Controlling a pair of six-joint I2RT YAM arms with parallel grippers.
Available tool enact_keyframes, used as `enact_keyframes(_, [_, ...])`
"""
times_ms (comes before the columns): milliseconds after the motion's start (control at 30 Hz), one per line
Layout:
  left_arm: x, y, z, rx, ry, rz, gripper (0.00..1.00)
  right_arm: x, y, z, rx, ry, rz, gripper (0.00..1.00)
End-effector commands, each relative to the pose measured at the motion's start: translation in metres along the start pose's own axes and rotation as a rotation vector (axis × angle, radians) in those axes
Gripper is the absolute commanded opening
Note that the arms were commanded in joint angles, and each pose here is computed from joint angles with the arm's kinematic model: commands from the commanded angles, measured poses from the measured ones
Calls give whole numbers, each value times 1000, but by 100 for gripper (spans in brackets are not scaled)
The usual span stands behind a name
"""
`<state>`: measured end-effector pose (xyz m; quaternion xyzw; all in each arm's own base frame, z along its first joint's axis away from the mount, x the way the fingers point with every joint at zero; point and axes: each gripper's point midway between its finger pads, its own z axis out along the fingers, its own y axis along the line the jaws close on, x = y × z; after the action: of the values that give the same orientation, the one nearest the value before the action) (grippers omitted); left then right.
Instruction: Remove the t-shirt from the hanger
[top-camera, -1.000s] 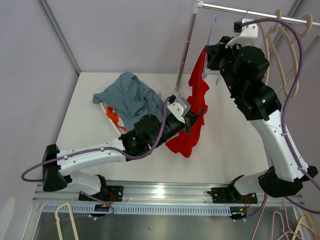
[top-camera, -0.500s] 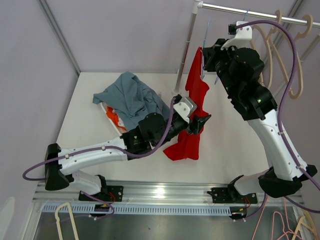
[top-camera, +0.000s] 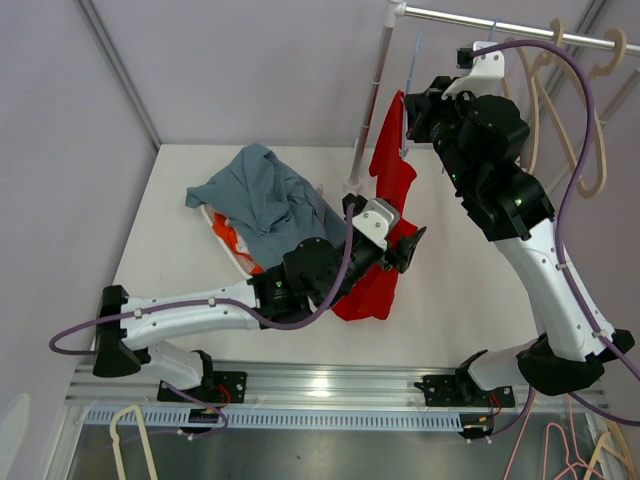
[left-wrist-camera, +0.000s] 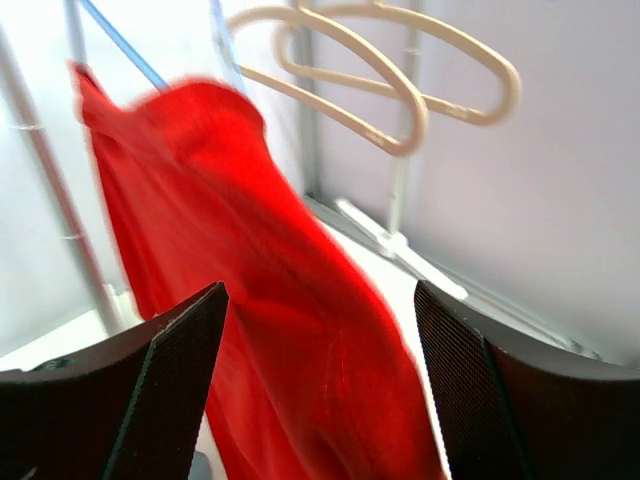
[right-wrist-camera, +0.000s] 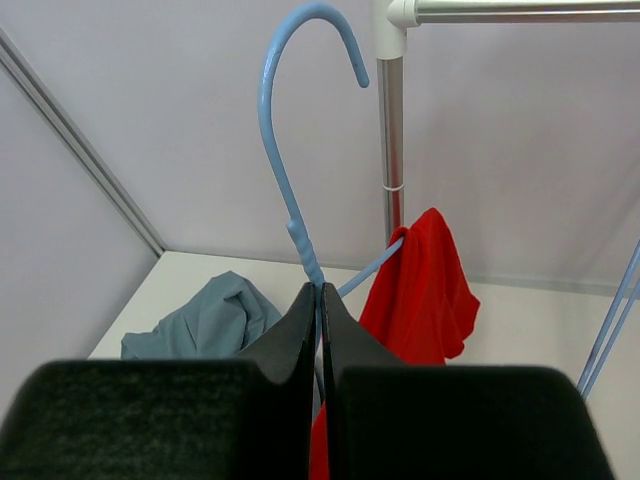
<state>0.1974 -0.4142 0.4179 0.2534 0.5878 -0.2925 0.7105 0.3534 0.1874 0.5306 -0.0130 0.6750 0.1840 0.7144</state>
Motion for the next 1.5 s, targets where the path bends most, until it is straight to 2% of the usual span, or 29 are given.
enact_keyframes(0, [-39, 27, 3, -193, -86, 17, 80, -40, 6, -14, -23, -115, 34, 0])
enact_keyframes(67, [-41, 26, 3, -226, -93, 96, 79, -37, 6, -13, -20, -109, 33, 0])
enact_keyframes(200, [-59, 32, 3, -333, -153, 134, 78, -37, 7, -14, -25, -109, 31, 0])
enact_keyframes(233, [-58, 32, 4, -338, -151, 139, 73, -38, 7, -15, -25, -111, 30, 0])
enact_keyframes(333, [-57, 33, 6, -363, -157, 145, 70, -40, 7, -16, -25, -114, 28, 0])
enact_keyframes(400, [-55, 32, 6, -365, -153, 154, 61, -39, 8, -16, -26, -112, 27, 0])
enact_keyframes(433, [-56, 32, 7, -365, -159, 152, 55, -37, 7, -15, -23, -108, 25, 0])
enact_keyframes(467, [-55, 32, 7, -366, -155, 159, 38, -38, 7, -15, -23, -110, 26, 0])
enact_keyframes(533, [-53, 32, 7, -370, -151, 161, 20, -37, 8, -15, -24, -109, 24, 0])
enact_keyframes(567, [-54, 32, 6, -372, -156, 164, 5, -38, 8, -15, -24, -111, 25, 0])
enact_keyframes(600, [-53, 32, 5, -375, -158, 169, 1, -38, 7, -15, -24, -109, 24, 0])
enact_keyframes(733, [-56, 34, 0, -438, -197, 219, 1, -34, 10, -17, -33, -96, 37, 0])
enact_keyframes(800, [-71, 39, -9, -495, -268, 248, 1, -33, 11, -18, -28, -91, 42, 0])
enact_keyframes(833, [-67, 37, -8, -514, -260, 323, 1, -33, 9, -18, -13, -93, 46, 0])
enact_keyframes(900, [-78, 41, -11, -567, -303, 296, 1, -31, 10, -17, -5, -85, 46, 0])
enact_keyframes(1200, [-79, 32, -8, -575, -324, 369, 1, -22, 3, -15, 40, -62, 43, 1])
enact_keyframes(1433, [-85, 31, -12, -678, -361, 487, 1, -27, -1, -21, 21, -65, 46, 2])
enact_keyframes(1467, [-91, 35, -17, -703, -380, 464, 1, -28, -2, -22, 22, -67, 46, 4])
